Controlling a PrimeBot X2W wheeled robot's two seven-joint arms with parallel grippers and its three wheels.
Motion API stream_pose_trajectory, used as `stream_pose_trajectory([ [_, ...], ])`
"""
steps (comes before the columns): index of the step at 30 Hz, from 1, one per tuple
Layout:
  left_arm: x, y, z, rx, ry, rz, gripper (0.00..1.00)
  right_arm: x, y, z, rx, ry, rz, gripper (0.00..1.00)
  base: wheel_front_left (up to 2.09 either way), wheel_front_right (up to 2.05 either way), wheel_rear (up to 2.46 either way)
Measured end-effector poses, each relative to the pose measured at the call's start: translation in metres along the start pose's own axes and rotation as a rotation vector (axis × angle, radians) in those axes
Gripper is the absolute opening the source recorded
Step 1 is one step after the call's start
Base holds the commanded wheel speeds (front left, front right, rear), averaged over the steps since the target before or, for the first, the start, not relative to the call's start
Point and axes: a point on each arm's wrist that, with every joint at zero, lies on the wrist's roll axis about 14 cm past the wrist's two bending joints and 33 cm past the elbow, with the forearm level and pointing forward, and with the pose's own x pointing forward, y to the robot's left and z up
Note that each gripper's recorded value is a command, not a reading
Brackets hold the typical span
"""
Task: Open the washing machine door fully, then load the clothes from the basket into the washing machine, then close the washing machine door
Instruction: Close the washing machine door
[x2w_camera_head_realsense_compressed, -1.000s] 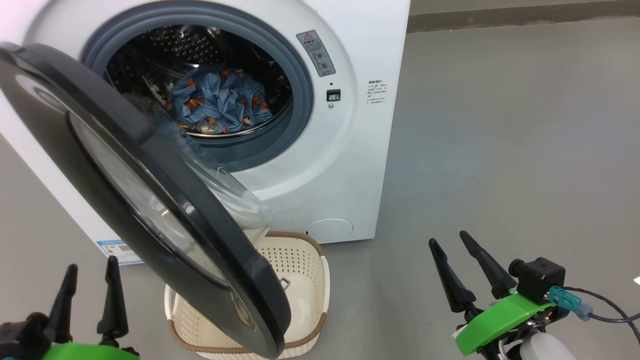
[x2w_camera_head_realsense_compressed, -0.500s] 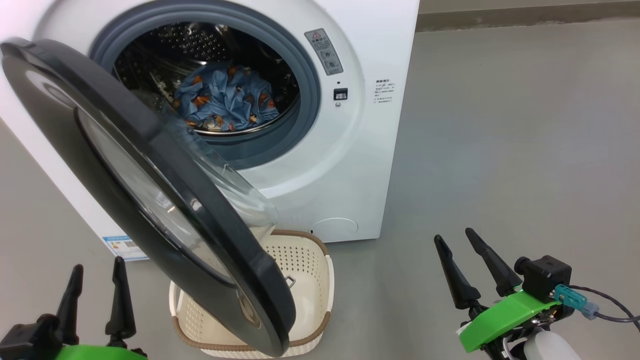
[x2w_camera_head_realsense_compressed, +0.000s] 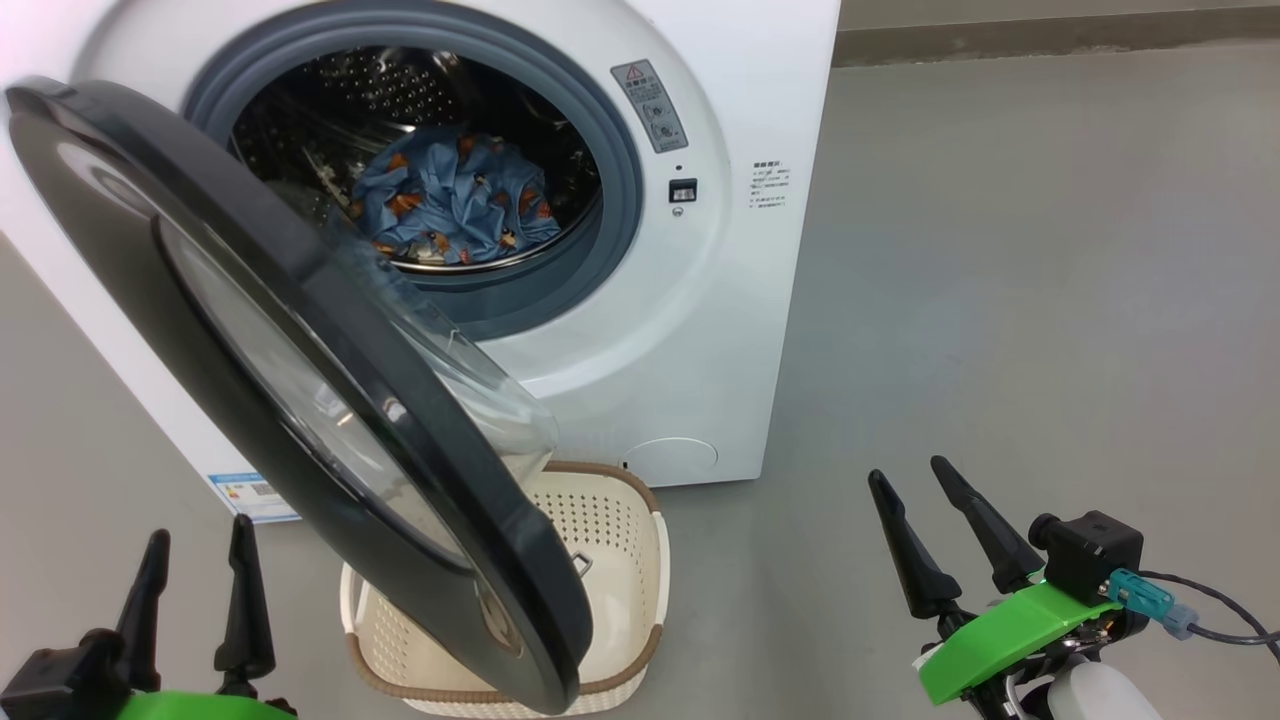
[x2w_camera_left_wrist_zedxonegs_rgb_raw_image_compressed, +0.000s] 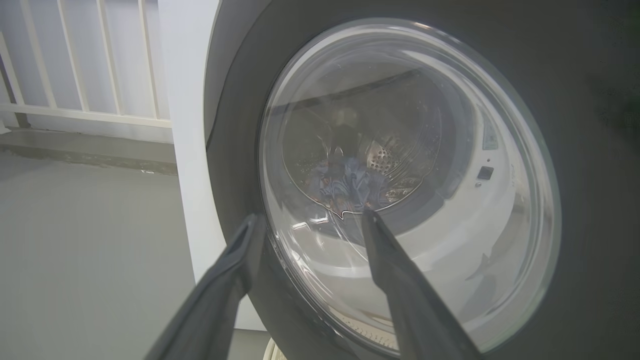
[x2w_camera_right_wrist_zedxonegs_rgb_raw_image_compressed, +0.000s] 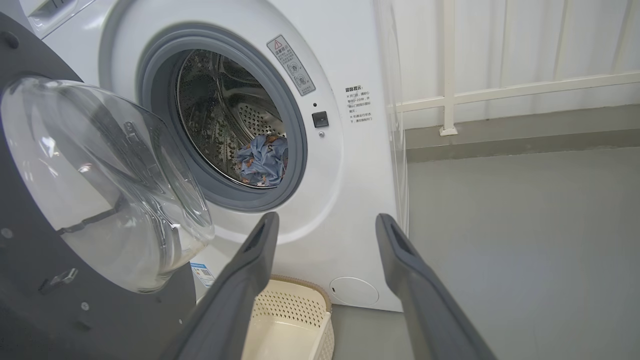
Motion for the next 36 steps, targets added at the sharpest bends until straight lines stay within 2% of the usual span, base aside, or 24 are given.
stream_pose_trajectory([
  [11,-0.005,0.006,-0.001,0.001,0.004,0.025,1.00,0.005,0.007,-0.001,0.002,0.002,0.021,1.00,0.00,0.00,0.00],
  [13,-0.007,0.009,-0.001,0.001,0.006,0.035,1.00,0.007,0.012,0.002,0.025,-0.011,0.033,0.46,0.00,0.00,0.00],
  [14,-0.008,0.011,-0.001,0.001,0.006,0.040,1.00,0.009,0.017,0.004,0.027,-0.018,0.046,0.27,0.00,0.00,0.00],
  [15,-0.010,0.012,-0.002,0.000,0.008,0.045,1.00,0.011,0.020,0.006,0.032,-0.026,0.055,0.00,0.00,0.00,0.00],
  [20,-0.017,0.018,-0.003,-0.005,0.013,0.070,1.00,0.023,0.045,0.029,0.083,-0.097,0.124,0.00,0.00,0.00,0.00],
  [25,-0.024,0.024,-0.004,-0.010,0.017,0.092,1.00,0.032,0.101,0.080,0.151,-0.248,0.295,0.00,0.00,0.00,0.00],
  [30,-0.033,0.033,-0.002,-0.008,0.015,0.122,1.00,0.021,0.145,0.118,0.215,-0.349,0.452,0.00,0.00,0.00,0.00],
  [36,-0.041,0.042,0.001,-0.014,0.006,0.153,1.00,0.004,0.197,0.119,0.240,-0.330,0.645,0.00,0.00,0.00,0.00],
])
